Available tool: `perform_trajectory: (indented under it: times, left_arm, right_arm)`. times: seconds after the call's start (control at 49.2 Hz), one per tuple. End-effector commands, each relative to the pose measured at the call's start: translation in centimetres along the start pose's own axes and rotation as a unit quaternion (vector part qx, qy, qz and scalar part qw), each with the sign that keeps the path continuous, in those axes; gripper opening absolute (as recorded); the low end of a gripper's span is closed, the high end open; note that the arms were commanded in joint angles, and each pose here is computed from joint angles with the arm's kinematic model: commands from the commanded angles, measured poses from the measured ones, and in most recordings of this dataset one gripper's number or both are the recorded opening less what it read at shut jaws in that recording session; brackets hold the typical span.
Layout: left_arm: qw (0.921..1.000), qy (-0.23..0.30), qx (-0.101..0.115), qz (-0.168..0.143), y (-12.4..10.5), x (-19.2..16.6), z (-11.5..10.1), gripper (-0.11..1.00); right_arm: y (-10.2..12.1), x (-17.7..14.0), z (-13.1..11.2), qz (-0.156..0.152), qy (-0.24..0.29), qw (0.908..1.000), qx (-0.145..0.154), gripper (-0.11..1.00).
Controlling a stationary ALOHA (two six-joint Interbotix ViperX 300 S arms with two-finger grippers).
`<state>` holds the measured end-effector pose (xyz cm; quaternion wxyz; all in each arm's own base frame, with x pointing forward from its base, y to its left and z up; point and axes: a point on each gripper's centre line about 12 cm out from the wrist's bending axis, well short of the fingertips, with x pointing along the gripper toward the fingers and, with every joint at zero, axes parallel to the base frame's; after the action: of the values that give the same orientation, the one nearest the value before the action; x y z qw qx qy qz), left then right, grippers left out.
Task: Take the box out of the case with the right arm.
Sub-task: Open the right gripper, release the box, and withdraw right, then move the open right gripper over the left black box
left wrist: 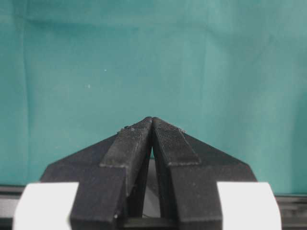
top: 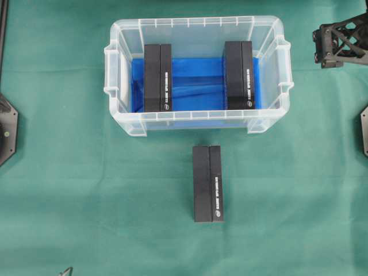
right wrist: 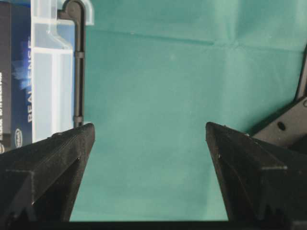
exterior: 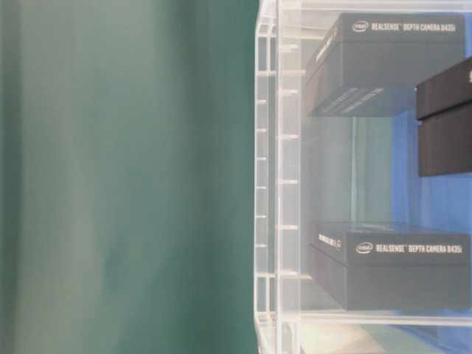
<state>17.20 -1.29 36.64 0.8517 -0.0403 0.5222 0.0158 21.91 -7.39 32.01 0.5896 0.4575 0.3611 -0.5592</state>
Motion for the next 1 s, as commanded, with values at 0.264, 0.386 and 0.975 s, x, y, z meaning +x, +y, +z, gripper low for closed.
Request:
perform_trajectory:
  times: [0.264, 0.386, 0.975]
  left_arm:
    - [1.0, -0.007, 0.001, 0.0, -0.1, -0.3, 0.3, 0.02]
    - [1.0, -0.009, 0.002, 0.0, 0.0, -0.4, 0.3, 0.02]
    - [0.9996, -0.027, 0.0, -0.004, 0.1, -1.3, -0.5, 0.02]
  right_arm:
    - [3.7, -0.3, 0.3, 0.03, 0.011, 0.9995, 0.005, 0.92]
    - [6.8, 0.1, 0.4, 0.038, 0.012, 0.9992, 0.001, 0.92]
    - [22.1, 1.4, -0.7, 0.09, 0.017, 0.9956, -0.02, 0.92]
